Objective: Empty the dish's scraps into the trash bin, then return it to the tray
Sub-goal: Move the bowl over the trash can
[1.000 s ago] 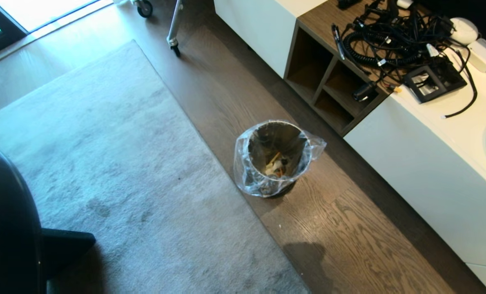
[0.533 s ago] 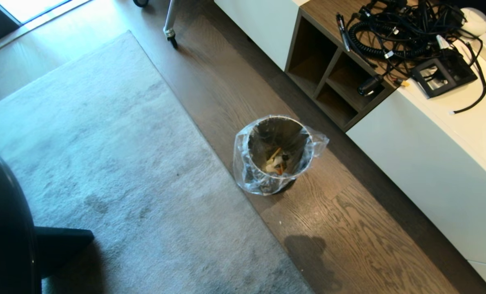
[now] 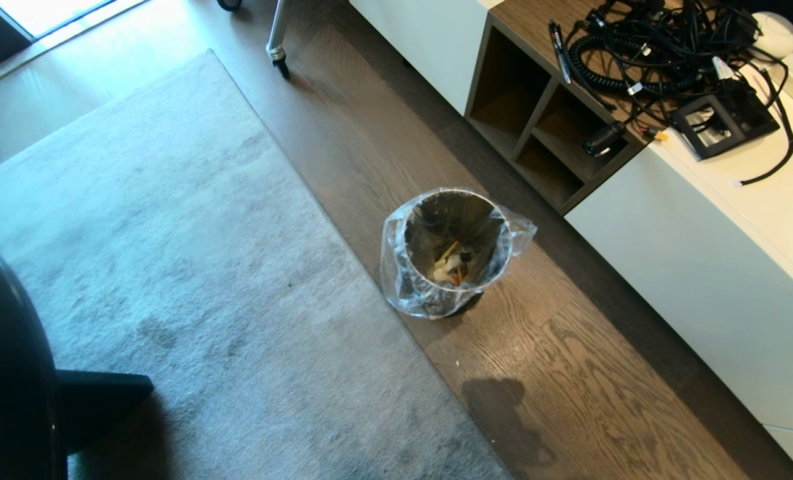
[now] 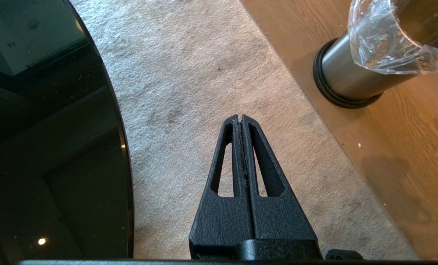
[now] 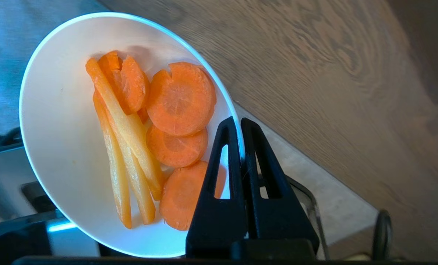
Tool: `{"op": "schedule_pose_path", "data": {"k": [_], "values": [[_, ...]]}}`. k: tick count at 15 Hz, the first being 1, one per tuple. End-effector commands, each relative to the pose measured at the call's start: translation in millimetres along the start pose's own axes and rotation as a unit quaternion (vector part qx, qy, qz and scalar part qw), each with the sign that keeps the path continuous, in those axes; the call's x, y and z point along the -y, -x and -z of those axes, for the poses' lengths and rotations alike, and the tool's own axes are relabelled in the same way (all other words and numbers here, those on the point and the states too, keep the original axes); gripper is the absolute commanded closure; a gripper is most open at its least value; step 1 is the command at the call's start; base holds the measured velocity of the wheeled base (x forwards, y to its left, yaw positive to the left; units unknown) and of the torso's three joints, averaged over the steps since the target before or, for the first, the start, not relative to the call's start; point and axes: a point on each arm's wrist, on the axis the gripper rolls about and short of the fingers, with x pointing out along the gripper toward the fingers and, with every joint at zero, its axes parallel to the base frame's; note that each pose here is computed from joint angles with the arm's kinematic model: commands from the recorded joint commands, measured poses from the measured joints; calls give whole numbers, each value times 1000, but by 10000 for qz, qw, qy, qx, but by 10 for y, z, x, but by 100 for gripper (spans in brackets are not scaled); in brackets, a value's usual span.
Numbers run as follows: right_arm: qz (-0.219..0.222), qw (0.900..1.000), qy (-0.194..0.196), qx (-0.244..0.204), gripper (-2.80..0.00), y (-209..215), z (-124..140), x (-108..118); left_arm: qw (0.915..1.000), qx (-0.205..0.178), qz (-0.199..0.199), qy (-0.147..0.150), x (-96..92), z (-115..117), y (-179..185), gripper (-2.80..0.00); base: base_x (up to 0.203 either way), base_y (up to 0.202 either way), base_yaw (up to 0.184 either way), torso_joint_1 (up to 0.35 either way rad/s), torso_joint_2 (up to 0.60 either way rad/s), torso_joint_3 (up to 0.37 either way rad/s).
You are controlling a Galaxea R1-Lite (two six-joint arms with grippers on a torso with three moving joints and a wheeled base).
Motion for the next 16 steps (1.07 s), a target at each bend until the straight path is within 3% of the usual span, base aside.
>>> {"op": "schedule_pose_path", "data": {"k": [1, 5, 8, 11, 16], "values": [[-406, 9990, -19, 180, 0, 78, -156, -43, 10000, 5, -1, 4, 0, -1, 0, 0, 0, 0, 0, 0, 0, 0], [-783, 9967, 15, 206, 0, 68, -509, -141, 10000, 2, -2, 4, 0, 0, 0, 0, 0, 0, 0, 0, 0, 0], [-979, 9943, 125, 412, 0, -33, -950, -283, 10000, 5, -1, 4, 0, -1, 0, 0, 0, 0, 0, 0, 0, 0], [-1371, 9866, 460, 753, 0, -103, -1503, -589, 10000, -2, -2, 4, 0, 1, 0, 0, 0, 0, 0, 0, 0, 0], [-1337, 9765, 856, 1454, 0, -310, -2164, -1299, 10000, 3, -2, 4, 0, 0, 0, 0, 0, 0, 0, 0, 0, 0]]}}
